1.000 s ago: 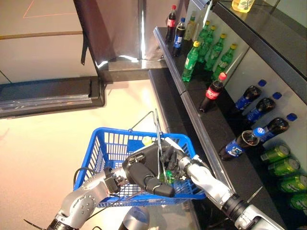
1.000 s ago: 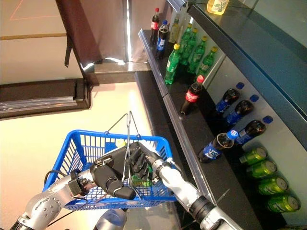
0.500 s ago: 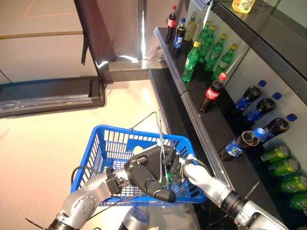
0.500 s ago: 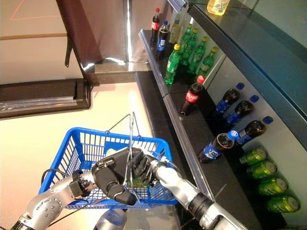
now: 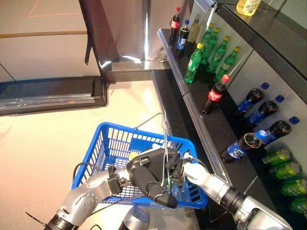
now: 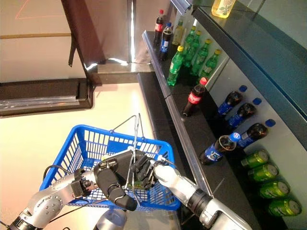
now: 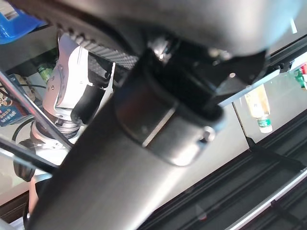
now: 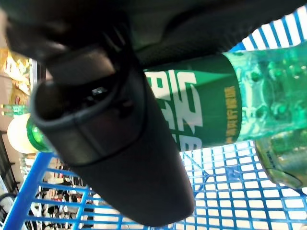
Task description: Pick up the drink and place into the basket.
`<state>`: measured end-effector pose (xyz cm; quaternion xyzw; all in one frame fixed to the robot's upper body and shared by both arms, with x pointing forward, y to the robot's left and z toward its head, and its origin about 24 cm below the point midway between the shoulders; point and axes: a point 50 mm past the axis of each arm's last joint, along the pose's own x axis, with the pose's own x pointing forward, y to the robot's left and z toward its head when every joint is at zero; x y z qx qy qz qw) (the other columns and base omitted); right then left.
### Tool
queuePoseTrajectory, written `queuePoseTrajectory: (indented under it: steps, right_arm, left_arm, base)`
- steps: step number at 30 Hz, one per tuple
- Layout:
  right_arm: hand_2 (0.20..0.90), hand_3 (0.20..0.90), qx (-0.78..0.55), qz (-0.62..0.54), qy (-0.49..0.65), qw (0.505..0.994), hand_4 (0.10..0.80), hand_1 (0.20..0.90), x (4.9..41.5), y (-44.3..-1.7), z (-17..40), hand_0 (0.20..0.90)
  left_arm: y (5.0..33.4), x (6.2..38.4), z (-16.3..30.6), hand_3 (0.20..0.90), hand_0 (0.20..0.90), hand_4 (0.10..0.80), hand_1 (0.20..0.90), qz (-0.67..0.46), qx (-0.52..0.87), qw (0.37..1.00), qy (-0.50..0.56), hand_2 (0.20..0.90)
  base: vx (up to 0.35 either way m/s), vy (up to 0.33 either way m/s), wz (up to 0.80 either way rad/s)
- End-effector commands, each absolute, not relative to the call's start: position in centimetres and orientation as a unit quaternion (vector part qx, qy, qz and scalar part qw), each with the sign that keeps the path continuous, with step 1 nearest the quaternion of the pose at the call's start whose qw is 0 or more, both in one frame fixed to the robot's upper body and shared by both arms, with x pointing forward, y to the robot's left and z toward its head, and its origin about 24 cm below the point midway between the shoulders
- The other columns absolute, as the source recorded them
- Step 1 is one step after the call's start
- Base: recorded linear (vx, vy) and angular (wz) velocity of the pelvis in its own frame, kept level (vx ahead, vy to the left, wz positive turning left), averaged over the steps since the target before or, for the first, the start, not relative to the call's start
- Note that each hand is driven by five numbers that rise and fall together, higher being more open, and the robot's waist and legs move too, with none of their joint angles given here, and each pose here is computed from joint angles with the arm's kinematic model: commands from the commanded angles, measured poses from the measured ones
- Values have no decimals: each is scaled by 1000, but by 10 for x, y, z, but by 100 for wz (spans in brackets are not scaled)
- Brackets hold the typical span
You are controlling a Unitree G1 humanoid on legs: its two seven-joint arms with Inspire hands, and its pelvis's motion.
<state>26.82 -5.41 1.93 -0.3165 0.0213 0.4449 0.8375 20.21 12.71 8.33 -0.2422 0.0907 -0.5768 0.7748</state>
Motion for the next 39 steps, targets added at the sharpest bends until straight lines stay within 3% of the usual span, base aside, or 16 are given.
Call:
queuePoseTrajectory:
  steps: [1,3,4,27,39]
  right_arm:
    - [474,403,-281,522,-61,803,303,474,256,-8,49,474]
    - [862,856,-281,524,-56,802,756,862,255,-7,47,862]
    - [900,900,-280,524,-54,803,800,900,254,-6,46,900]
    - [900,900,-269,511,-50,815,800,900,256,-9,46,900]
    - [900,900,-252,472,-57,843,800,900,265,-22,53,900]
  left_arm:
    - [79,173,197,200,300,100,300,-760,-251,553,-231,300]
    - [79,172,196,200,300,100,300,-761,-251,552,-231,300]
    - [78,172,196,200,300,100,300,-761,-251,552,-231,300]
    - [83,176,197,200,300,100,300,-741,-250,575,-239,300]
    - [96,188,192,200,300,100,300,-676,-253,645,-250,300]
  base:
    - [0,0,0]
    - [2,3,2]
    - [4,5,6]
    - [0,0,1]
    - [0,0,0]
